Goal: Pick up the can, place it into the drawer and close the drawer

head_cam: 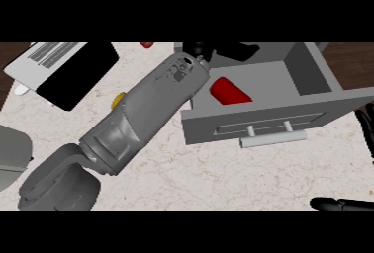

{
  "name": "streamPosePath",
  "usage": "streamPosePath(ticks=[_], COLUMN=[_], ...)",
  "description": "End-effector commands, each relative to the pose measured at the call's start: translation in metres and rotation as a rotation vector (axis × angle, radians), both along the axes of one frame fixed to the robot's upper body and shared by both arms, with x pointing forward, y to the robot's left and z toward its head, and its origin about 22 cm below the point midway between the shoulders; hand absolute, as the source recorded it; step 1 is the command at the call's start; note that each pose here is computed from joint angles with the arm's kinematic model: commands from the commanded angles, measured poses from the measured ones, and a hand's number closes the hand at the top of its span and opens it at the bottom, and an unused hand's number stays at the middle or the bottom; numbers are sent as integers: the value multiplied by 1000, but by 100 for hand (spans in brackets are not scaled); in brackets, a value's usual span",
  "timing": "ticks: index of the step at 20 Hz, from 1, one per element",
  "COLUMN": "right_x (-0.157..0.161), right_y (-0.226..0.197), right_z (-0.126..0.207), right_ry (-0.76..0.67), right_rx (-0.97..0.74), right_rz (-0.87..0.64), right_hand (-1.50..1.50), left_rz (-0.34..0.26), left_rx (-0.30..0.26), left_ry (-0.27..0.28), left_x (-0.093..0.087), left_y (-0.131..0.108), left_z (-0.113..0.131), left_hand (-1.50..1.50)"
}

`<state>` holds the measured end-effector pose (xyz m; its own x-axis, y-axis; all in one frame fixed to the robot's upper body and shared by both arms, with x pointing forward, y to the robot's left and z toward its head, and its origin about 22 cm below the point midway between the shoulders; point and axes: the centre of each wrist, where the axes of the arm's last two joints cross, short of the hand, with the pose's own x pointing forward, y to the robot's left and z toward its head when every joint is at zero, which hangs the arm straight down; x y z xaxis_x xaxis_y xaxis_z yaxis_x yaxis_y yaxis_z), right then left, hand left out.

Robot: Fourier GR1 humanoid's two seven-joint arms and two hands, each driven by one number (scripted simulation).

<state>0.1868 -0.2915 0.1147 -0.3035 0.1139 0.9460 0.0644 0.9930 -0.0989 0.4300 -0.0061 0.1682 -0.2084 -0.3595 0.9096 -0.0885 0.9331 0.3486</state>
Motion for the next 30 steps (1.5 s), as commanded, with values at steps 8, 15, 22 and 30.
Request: streamPosePath(ticks=[8,15,22,30], right_x=[1,-14,7,26], right_y=[2,6,17,42], right_z=[7,33,33,23], right_ry=[-61,-148,-184,-189], right_rx=[-75,-320,-511,-841], right_rz=[-14,-10,-7,-75], right_hand=[-150,-150,-150,-150], left_rz=[72,40,28,35], left_rx=[-54,-122,-202,-208], left_ry=[-7,7,-10,-42], left_x=[-4,0,-11,-9], left_y=[2,-7,-12,-15], left_z=[-14,16,8,18], left_hand=[-150,-150,-150,-150])
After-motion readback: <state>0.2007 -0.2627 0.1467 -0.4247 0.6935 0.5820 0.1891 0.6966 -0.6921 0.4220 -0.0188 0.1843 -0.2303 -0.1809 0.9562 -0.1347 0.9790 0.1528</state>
